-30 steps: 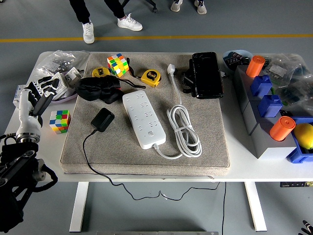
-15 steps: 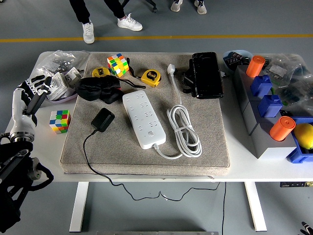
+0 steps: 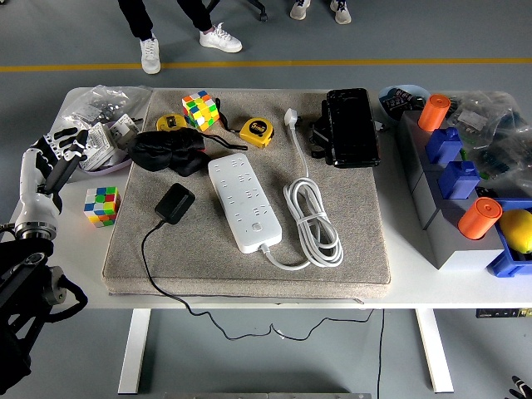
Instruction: Put the plug near the board,insert it into the board,press the button,pull the plug out
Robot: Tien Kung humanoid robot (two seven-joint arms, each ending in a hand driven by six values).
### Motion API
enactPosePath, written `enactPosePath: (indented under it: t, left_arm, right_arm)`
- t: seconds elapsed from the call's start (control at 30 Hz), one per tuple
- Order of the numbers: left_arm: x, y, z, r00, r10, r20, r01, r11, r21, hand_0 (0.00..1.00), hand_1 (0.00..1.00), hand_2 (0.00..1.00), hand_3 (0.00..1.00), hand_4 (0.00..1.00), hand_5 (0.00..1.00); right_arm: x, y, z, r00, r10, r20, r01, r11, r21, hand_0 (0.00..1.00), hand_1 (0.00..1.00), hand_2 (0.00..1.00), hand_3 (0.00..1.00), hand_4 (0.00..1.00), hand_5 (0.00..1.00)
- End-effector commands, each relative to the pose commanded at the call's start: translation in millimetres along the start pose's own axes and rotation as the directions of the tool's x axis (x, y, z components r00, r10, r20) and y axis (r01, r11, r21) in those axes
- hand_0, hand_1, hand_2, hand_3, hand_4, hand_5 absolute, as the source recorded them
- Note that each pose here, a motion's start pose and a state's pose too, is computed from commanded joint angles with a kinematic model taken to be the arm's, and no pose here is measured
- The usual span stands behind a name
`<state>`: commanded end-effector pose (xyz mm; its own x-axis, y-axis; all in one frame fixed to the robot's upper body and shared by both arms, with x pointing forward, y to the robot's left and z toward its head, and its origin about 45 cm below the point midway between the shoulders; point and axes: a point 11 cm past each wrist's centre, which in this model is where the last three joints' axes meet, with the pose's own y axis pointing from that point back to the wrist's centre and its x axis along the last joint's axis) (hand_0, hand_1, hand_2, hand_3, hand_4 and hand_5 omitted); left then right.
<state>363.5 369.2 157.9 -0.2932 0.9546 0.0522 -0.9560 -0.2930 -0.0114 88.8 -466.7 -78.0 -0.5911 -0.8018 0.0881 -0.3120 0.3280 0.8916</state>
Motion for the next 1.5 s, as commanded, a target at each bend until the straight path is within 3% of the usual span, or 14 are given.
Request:
enactPosePath:
  t: [0.2, 0.97, 1.5]
  left_arm:
    - [2.7, 1.4, -1.9, 1.000, -0.002, 0.007, 0.002, 1.000, 0.008, 0.505, 0.612, 0.601, 0.587, 0.884, 0.445]
    - [9.5, 23.9, -31.2, 0.997, -0.048, 0.066, 0.041, 0.994, 0.105, 0.505, 0.612, 0.599, 0.589, 0.874, 0.457]
    - [8.5, 27.1, -30.5, 0.997, -0.047, 0.056, 0.041, 0.994, 0.103, 0.507, 0.611, 0.604, 0.590, 0.868, 0.463]
  right_arm:
    - [0.6, 0.1, 0, 1.000, -0.004, -0.004, 0.004, 1.000, -0.012, 0.606, 0.662, 0.644, 0.524, 0.807, 0.489]
    - [9.1, 2.7, 22, 1.000, 0.008, 0.005, -0.008, 0.997, -0.077, 0.608, 0.670, 0.666, 0.537, 0.814, 0.496]
    - [9.7, 3.4, 39, 1.000, 0.015, -0.003, -0.015, 0.992, -0.126, 0.617, 0.672, 0.669, 0.539, 0.823, 0.507]
